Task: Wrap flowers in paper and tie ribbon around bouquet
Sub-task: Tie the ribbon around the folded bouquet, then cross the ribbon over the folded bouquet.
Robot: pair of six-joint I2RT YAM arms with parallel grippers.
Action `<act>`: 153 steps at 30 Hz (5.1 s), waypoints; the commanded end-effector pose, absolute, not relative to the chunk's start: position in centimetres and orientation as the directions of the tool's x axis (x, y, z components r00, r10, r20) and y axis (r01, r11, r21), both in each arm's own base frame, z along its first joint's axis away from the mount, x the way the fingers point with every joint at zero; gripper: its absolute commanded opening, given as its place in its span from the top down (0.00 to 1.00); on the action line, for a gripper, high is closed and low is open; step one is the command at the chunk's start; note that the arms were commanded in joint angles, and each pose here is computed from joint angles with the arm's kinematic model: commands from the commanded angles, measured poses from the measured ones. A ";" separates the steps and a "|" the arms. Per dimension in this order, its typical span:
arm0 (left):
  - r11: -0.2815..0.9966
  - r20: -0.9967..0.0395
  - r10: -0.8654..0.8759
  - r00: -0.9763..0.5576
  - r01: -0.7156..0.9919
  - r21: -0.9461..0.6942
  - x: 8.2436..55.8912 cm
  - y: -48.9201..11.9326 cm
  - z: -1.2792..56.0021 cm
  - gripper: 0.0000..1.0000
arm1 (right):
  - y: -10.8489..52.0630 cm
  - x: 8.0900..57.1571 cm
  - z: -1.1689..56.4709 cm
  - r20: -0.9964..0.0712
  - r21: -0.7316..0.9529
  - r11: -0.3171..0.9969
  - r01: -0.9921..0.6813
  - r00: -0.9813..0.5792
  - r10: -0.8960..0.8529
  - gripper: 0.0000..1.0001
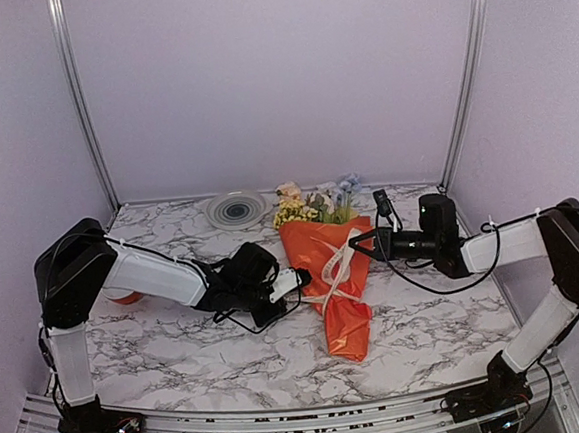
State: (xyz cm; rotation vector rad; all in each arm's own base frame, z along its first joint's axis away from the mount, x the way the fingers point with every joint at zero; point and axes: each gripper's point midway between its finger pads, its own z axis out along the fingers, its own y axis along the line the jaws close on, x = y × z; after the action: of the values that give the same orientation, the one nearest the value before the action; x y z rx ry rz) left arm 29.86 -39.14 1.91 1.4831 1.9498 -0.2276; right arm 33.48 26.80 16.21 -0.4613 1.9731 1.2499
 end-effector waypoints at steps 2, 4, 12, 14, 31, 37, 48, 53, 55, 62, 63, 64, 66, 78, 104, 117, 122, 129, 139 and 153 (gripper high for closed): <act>0.442 -0.481 0.828 -0.287 0.862 0.247 29.0 -34.5 -0.1 1.00 | 19.1 36.4 12.4 -0.630 0.707 0.608 -0.362 -0.713 0.307 1.00; 0.469 -0.443 0.835 -0.326 0.843 0.263 28.7 -32.9 -0.8 1.00 | 17.6 36.3 10.7 -0.595 0.715 0.634 -0.295 -0.733 0.330 1.00; 0.578 -0.373 0.804 -0.464 0.757 0.305 28.5 -28.6 -1.3 1.00 | 11.0 34.8 3.9 -0.475 0.685 0.728 0.001 -0.757 0.448 1.00; 0.611 -0.372 0.783 -0.498 0.725 0.316 29.0 -27.8 -1.0 1.00 | 10.0 34.3 2.6 -0.436 0.692 0.720 0.045 -0.770 0.466 1.00; 0.710 -0.326 0.703 -0.632 0.597 0.373 29.6 -20.2 0.6 1.00 | 9.3 33.4 -0.5 -0.338 0.689 0.712 0.132 -0.811 0.478 1.00; 0.649 -0.511 0.702 -0.496 0.741 0.172 28.1 -27.4 3.6 1.00 | 12.4 32.4 0.3 -0.336 0.691 0.721 0.053 -0.860 0.385 1.00; 0.335 -0.861 0.481 -0.166 0.942 0.005 23.7 -39.5 14.9 1.00 | 17.1 26.2 1.9 -0.217 0.675 0.737 0.025 -0.948 0.231 0.70; 0.266 -0.884 0.454 -0.113 0.964 0.013 23.0 -41.6 16.3 1.00 | 14.7 27.8 5.7 -0.335 0.520 0.854 -0.016 -0.924 0.186 0.44; 0.254 -0.888 0.447 -0.109 0.967 0.010 23.0 -42.1 16.6 1.00 | 14.0 29.7 8.3 -0.428 0.456 0.888 -0.054 -0.888 0.166 0.40; 0.258 -0.891 0.442 -0.105 0.966 0.014 23.2 -42.4 16.7 1.00 | 17.3 34.0 11.8 -0.551 0.341 0.878 -0.336 -0.828 -0.103 0.36; 0.262 -0.889 0.444 -0.109 0.965 0.012 23.3 -42.4 16.6 1.00 | 17.6 34.3 11.6 -0.537 0.306 0.885 -0.351 -0.831 -0.144 0.34; 0.265 -0.889 0.445 -0.111 0.964 0.012 23.3 -42.3 16.5 1.00 | 17.7 34.7 11.0 -0.517 0.266 0.895 -0.357 -0.837 -0.180 0.33; 0.269 -0.888 0.445 -0.113 0.963 0.012 23.3 -42.3 16.5 1.00 | 18.8 35.1 10.9 -0.520 0.231 0.881 -0.414 -0.817 -0.248 0.33; 0.280 -0.879 0.457 -0.136 0.960 -0.003 23.6 -42.6 15.6 1.00 | 28.0 34.7 9.2 -0.542 0.159 0.724 -0.671 -0.672 -0.504 0.68; 0.290 -0.854 0.503 -0.137 0.957 0.017 23.9 -42.1 14.3 1.00 | 27.1 33.6 8.5 -0.472 0.186 0.753 -0.632 -0.729 -0.495 1.00; 0.298 -0.852 0.505 -0.137 0.954 0.024 24.3 -42.4 14.2 1.00 | 19.2 35.3 17.8 -0.644 0.416 0.830 -0.370 -0.764 -0.018 1.00; 0.283 -0.872 0.478 -0.109 0.958 0.035 24.2 -43.2 15.6 1.00 | 6.7 36.1 15.3 -0.607 0.436 0.898 0.054 -0.719 0.338 0.99; 0.226 -0.893 0.448 -0.046 0.972 0.063 23.6 -45.0 17.4 1.00 | 1.1 34.5 14.9 -0.642 0.378 0.897 0.230 -0.633 0.432 0.23; 0.193 -0.920 0.391 0.007 0.977 0.090 22.9 -47.1 19.5 1.00 | 18.9 30.6 27.1 -0.903 0.376 0.649 -0.662 -0.419 0.097 0.14; 0.265 -0.959 0.284 0.013 0.960 0.092 23.9 -49.1 19.9 1.00 | 31.3 23.4 24.5 -0.905 0.356 0.229 -0.906 -0.396 -0.158 0.39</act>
State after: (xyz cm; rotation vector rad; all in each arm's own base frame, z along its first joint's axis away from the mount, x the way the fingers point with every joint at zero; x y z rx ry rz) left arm 23.28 -48.21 19.71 1.2737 1.5185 -0.7963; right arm 23.18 30.25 22.41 -0.9351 1.8270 1.2342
